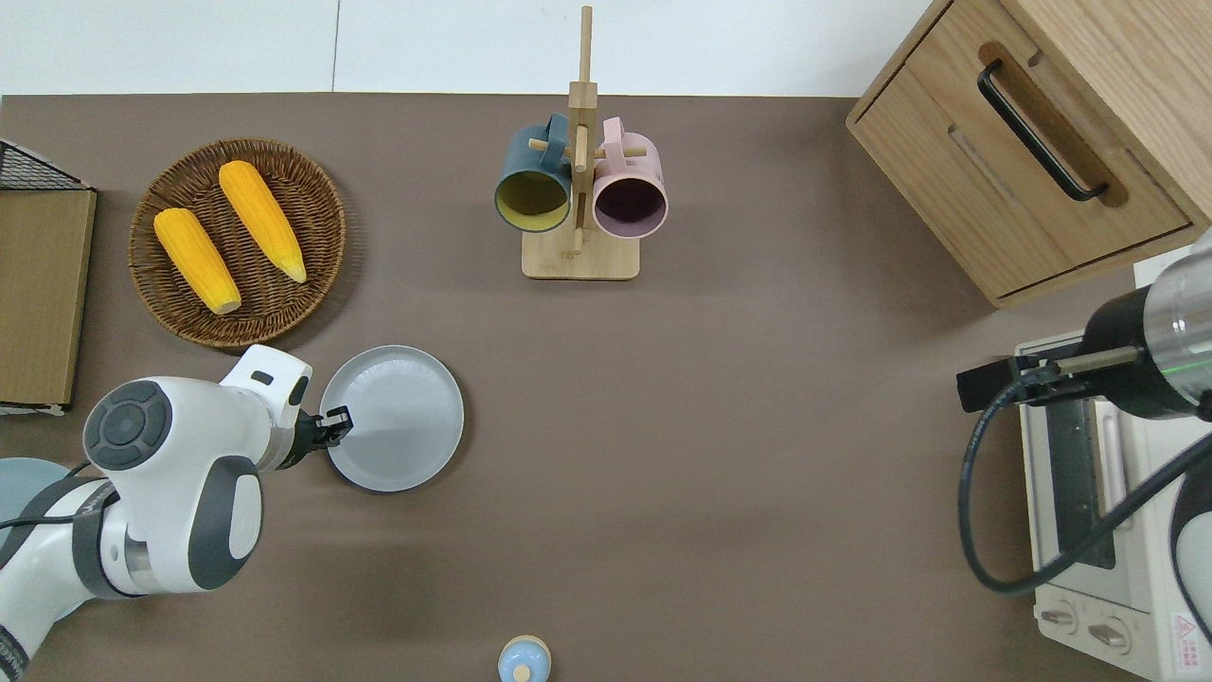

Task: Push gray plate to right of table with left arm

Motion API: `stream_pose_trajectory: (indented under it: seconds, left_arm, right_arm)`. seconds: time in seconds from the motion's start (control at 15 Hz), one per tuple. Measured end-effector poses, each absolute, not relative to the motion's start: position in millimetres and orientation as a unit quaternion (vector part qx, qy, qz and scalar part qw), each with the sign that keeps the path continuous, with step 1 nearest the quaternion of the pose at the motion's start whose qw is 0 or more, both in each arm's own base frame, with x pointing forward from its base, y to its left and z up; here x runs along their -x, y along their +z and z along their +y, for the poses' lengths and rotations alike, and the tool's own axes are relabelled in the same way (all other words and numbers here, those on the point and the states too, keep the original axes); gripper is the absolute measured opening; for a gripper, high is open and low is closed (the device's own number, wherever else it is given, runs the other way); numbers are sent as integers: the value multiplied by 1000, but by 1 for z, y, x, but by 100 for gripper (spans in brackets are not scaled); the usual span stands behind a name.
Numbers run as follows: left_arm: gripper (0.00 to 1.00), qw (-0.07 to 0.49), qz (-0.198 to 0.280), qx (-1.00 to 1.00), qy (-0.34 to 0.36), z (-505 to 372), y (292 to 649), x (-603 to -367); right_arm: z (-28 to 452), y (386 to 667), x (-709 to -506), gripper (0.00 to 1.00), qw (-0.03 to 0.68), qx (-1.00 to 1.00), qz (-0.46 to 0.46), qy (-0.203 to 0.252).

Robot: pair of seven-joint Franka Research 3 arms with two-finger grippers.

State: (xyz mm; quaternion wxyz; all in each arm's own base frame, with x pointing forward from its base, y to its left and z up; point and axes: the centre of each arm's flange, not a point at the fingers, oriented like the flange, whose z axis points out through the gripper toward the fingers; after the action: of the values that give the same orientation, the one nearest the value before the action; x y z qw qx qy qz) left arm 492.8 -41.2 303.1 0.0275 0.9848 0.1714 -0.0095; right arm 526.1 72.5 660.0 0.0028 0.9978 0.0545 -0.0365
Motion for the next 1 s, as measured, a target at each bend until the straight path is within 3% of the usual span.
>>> stream_pose_trajectory:
  seconds: [0.67,1.0]
  left_arm:
    - [4,28,167,-986,-8,-53,304,-492]
    - [4,29,184,-983,-6,-99,306,-487]
  right_arm:
    - [73,660,-526,99,3,-998,54,-36]
    - [73,660,-526,99,3,-998,54,-36]
